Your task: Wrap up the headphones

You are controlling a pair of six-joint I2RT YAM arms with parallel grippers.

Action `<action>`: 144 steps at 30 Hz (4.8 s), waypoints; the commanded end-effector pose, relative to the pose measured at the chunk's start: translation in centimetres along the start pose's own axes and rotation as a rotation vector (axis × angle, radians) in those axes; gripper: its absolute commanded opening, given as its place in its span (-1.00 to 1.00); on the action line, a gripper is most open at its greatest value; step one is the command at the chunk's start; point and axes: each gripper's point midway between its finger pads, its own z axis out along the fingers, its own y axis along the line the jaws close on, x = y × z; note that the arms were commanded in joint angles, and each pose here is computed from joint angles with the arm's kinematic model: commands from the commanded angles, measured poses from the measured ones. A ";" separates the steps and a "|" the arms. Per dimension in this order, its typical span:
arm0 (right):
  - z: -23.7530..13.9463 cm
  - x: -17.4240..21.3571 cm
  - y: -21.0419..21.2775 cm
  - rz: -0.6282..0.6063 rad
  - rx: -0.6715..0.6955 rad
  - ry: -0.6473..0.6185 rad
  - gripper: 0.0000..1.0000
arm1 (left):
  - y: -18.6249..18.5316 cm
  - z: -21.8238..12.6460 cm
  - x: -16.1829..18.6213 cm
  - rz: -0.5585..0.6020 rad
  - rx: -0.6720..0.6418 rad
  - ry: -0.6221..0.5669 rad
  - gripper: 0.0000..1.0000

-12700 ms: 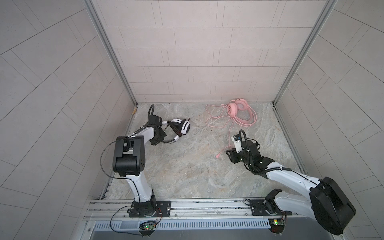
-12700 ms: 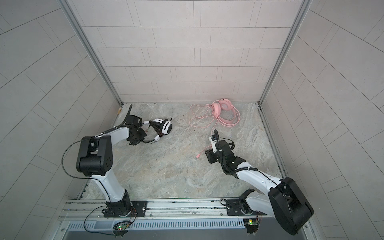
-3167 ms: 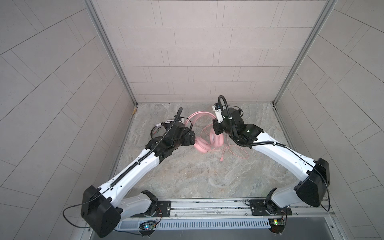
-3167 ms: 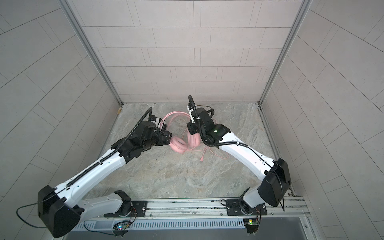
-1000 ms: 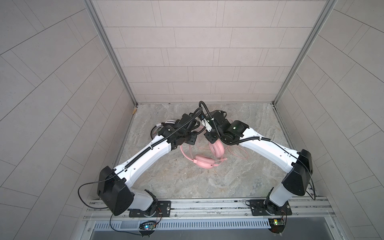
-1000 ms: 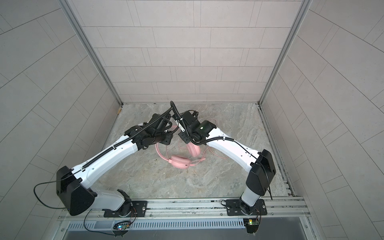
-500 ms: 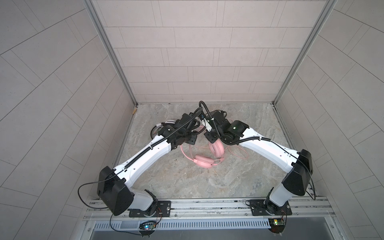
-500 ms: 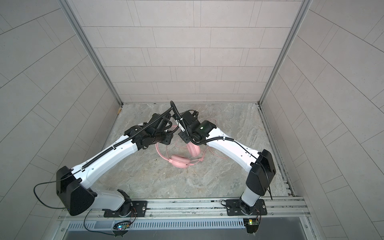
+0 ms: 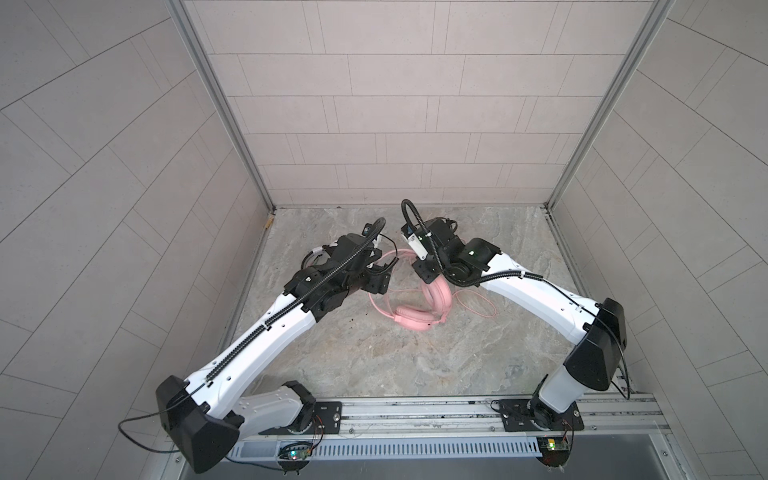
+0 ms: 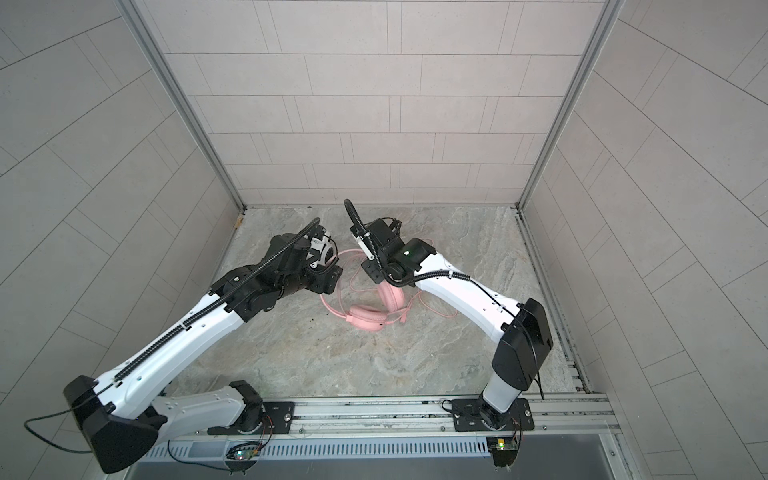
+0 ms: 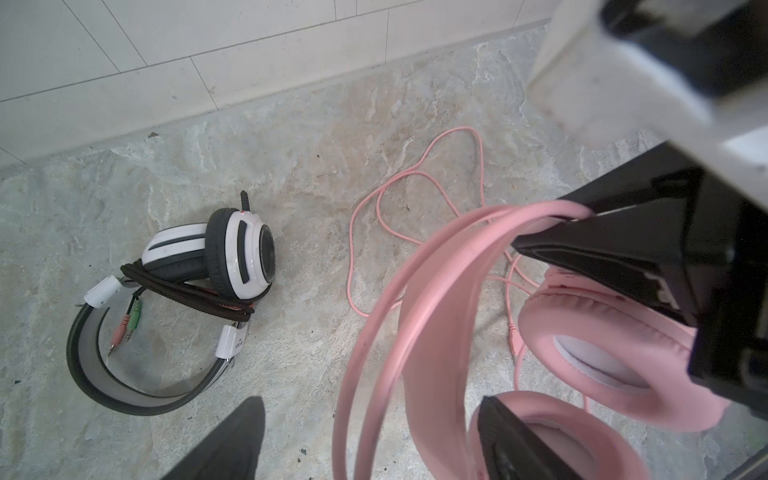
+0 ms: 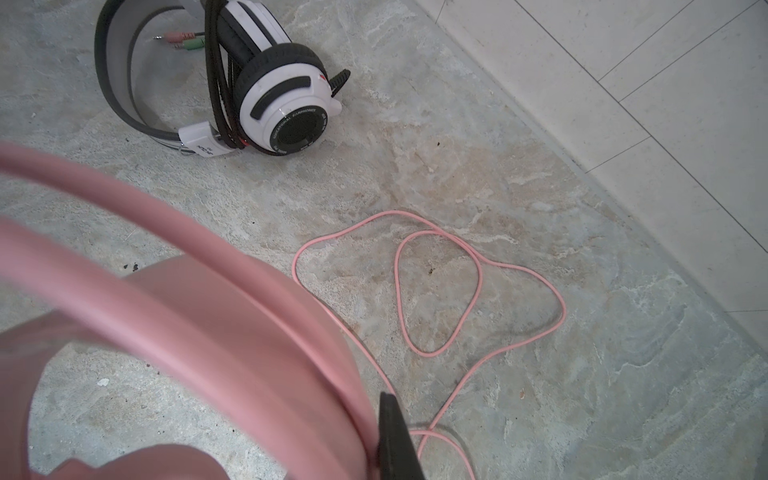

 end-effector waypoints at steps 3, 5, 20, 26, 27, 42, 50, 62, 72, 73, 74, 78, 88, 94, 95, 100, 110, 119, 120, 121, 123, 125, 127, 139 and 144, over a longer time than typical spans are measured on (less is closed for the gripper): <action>-1.0 -1.4 -0.4 0.026 0.014 -0.032 -0.89 | 0.1 1.3 0.9 0.042 -0.032 0.063 0.71; -1.0 -1.3 -0.6 0.028 0.023 -0.028 -0.89 | 0.1 1.3 0.9 0.055 -0.049 0.066 0.71; -0.7 -1.5 0.8 0.049 -0.023 -0.019 -0.89 | 1.0 2.0 0.8 0.191 -0.277 0.097 0.68; -1.0 -1.5 0.9 0.048 -0.028 -0.024 -0.89 | 1.5 2.5 0.5 0.210 -0.319 0.098 0.44; -1.1 -1.6 0.9 0.049 -0.034 -0.029 -0.89 | 1.6 2.6 0.6 0.212 -0.325 0.102 0.42; -1.9 -2.2 1.2 0.048 -0.066 -0.059 -0.88 | 1.6 3.7 1.2 0.231 -0.336 0.123 -0.49; -2.5 -2.2 1.0 0.050 -0.065 -0.076 -0.63 | 1.3 3.5 1.4 0.219 -0.304 0.112 -1.00; -5.6 -1.2 -0.5 0.110 -0.128 -0.160 0.21 | 3.4 3.5 2.4 0.055 -0.200 0.157 -1.00; -3.9 6.6 -6.8 0.362 -0.111 -0.166 0.29 | 5.1 -0.8 -0.5 -0.088 -0.073 0.100 -1.00; -3.4 7.5 -7.1 0.390 -0.116 -0.157 0.29 | 5.3 -1.5 -1.1 -0.102 -0.063 0.085 -1.00; -3.0 8.2 -7.4 0.410 -0.115 -0.146 0.29 | 5.3 -2.3 -1.8 -0.110 -0.051 0.066 -1.00; -1.4 10.2 -7.5 0.457 -0.134 -0.108 0.29 | 5.1 -5.1 -4.5 -0.164 0.024 -0.004 -1.00; 2.7 13.1 -5.8 0.574 -0.227 -0.008 0.29 | 5.3 -9.9 -10.0 -0.307 0.148 -0.137 -1.00; 4.4 12.7 -3.3 0.588 -0.375 -0.056 0.38 | 5.0 -12.5 -13.6 -0.350 0.199 -0.237 -1.00; 4.6 12.9 -3.4 0.590 -0.360 -0.063 0.38 | 5.1 -12.7 -14.0 -0.352 0.199 -0.248 -1.00; 5.4 12.6 -3.6 0.592 -0.349 -0.132 0.39 | 5.6 -13.3 -15.1 -0.369 0.195 -0.268 -1.00; 5.7 8.5 -2.6 0.538 -0.363 -0.343 0.40 | 5.5 -12.6 -15.6 -0.402 0.224 -0.249 -1.00; 6.9 7.1 -3.1 0.541 -0.332 -0.391 -0.08 | 5.7 -13.2 -15.8 -0.419 0.232 -0.261 -1.00; 6.9 7.2 -3.0 0.541 -0.334 -0.390 -0.26 | 5.8 -13.3 -15.8 -0.423 0.231 -0.264 -1.00; 6.9 7.4 -3.0 0.543 -0.335 -0.386 -0.48 | 6.1 -13.3 -15.8 -0.429 0.227 -0.265 -1.00; 6.6 7.9 -2.9 0.544 -0.331 -0.375 -0.76 | 6.3 -13.3 -15.8 -0.438 0.221 -0.270 -1.00; 6.3 8.7 -3.0 0.534 -0.300 -0.351 -0.89 | 6.7 -12.9 -15.8 -0.456 0.214 -0.275 -1.00; 5.6 9.6 -3.0 0.507 -0.252 -0.307 -0.98 | 7.2 -12.4 -15.6 -0.482 0.201 -0.282 -1.00; -0.3 12.4 0.4 0.218 -0.137 -0.002 -1.00 | 9.9 -8.5 -13.4 -0.710 0.143 -0.393 -1.00; -2.8 11.8 2.8 0.100 -0.177 0.089 -1.00 | 9.9 -6.7 -12.3 -0.744 0.125 -0.360 -1.00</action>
